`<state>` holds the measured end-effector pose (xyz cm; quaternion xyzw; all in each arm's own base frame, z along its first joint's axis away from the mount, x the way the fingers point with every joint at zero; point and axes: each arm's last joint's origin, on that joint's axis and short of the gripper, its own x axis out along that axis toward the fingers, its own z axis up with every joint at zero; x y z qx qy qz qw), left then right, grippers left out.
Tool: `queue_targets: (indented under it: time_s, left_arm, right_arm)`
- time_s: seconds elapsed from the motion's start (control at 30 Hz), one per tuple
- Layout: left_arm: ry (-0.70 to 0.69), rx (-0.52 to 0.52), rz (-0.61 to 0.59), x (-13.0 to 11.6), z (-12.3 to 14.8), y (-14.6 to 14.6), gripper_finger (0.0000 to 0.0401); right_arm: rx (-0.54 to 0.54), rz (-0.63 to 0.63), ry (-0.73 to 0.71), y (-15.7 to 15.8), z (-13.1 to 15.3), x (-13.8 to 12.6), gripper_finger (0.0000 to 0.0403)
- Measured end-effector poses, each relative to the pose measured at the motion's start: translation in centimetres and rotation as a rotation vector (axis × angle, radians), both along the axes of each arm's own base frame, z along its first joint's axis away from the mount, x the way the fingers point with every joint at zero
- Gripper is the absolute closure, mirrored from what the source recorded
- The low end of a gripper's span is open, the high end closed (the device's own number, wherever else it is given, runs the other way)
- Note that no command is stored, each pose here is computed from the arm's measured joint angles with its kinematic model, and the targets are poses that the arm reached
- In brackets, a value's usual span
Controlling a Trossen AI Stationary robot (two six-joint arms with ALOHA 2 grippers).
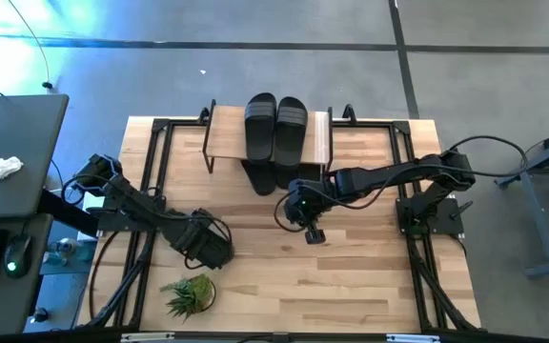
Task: Pick and place slides into the shelf
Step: Put the black slides under the shelf
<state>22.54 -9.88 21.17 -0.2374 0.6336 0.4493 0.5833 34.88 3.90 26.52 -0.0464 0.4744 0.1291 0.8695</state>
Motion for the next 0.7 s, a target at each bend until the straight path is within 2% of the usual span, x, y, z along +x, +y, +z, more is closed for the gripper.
queue_targets:
  time_s: [0.17,0.7]
  left_arm:
    - [0.045,-0.029,0.031,-0.4,-1.1,0.5,0.0190]
    - [0.083,0.004,0.024,-1.7,-3.6,1.1,0.0190]
  right_arm:
    - [-0.005,-0.001,-0.004,0.0,0.0,0.0,0.0402]
    - [-0.002,-0.005,-0.022,0.0,0.1,0.2,0.0402]
